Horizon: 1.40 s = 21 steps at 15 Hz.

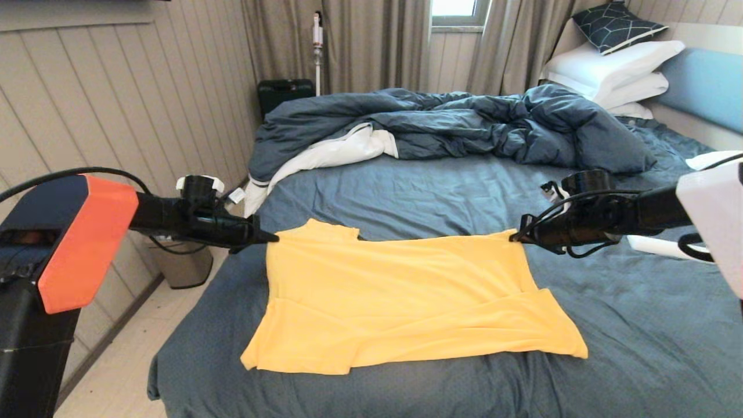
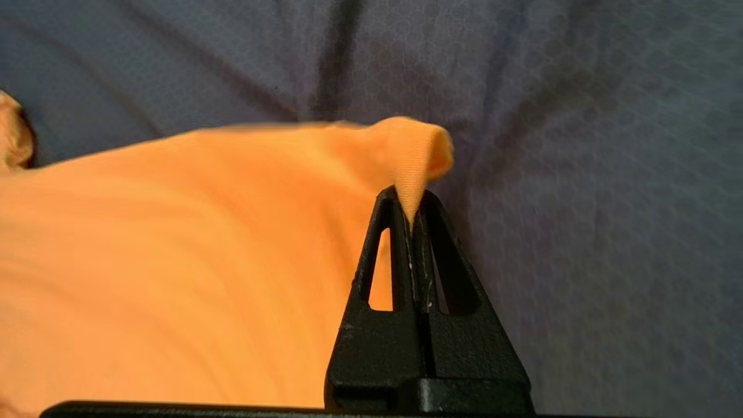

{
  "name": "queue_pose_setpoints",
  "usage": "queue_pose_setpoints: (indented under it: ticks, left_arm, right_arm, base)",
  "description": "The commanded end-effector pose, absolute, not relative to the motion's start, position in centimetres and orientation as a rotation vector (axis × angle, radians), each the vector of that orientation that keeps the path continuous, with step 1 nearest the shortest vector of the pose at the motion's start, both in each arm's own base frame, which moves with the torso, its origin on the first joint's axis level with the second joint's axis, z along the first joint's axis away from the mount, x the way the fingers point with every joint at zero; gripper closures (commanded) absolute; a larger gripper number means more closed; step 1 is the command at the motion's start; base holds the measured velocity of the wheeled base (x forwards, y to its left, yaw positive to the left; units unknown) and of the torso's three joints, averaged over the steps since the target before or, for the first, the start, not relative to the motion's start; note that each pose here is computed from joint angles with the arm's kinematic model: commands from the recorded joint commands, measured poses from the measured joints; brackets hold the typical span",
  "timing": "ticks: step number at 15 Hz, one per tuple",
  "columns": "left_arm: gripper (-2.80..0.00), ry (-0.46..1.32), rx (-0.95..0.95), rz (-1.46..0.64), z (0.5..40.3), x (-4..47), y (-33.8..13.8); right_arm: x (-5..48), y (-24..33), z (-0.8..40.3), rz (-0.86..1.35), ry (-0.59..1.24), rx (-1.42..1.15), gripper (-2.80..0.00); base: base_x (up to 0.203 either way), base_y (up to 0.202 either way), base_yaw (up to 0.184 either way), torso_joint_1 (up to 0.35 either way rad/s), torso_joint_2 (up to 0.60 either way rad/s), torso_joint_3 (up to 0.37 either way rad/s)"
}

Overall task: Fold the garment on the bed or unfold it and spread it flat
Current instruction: Fold the yellow T-shirt

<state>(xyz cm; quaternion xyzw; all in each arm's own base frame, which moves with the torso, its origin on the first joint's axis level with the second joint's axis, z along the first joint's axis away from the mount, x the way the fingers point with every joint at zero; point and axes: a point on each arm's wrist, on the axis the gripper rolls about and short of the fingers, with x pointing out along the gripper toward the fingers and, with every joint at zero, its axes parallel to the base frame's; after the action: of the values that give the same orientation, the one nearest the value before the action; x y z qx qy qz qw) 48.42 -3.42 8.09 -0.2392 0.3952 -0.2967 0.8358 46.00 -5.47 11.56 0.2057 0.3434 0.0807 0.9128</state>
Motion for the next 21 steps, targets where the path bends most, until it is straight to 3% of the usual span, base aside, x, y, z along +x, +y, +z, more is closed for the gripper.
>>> queue_pose_setpoints:
  ticks: [1, 21]
  left_arm:
    - [0.00, 0.826, -0.501, -0.632, 9.5, 47.4, -3.1]
    - [0.00, 0.812, -0.460, -0.645, 9.3, 39.0, -2.6]
  right_arm:
    - [44.7, -5.4, 13.3, 0.170, 0.690, 0.421, 0.00]
    - [34.6, -7.3, 13.8, 0.167, 0.709, 0.374, 0.00]
  base:
    - [0.000, 0.000, 0.000, 0.000, 0.00, 0.000]
    - [0.000, 0.000, 0.000, 0.000, 0.00, 0.000]
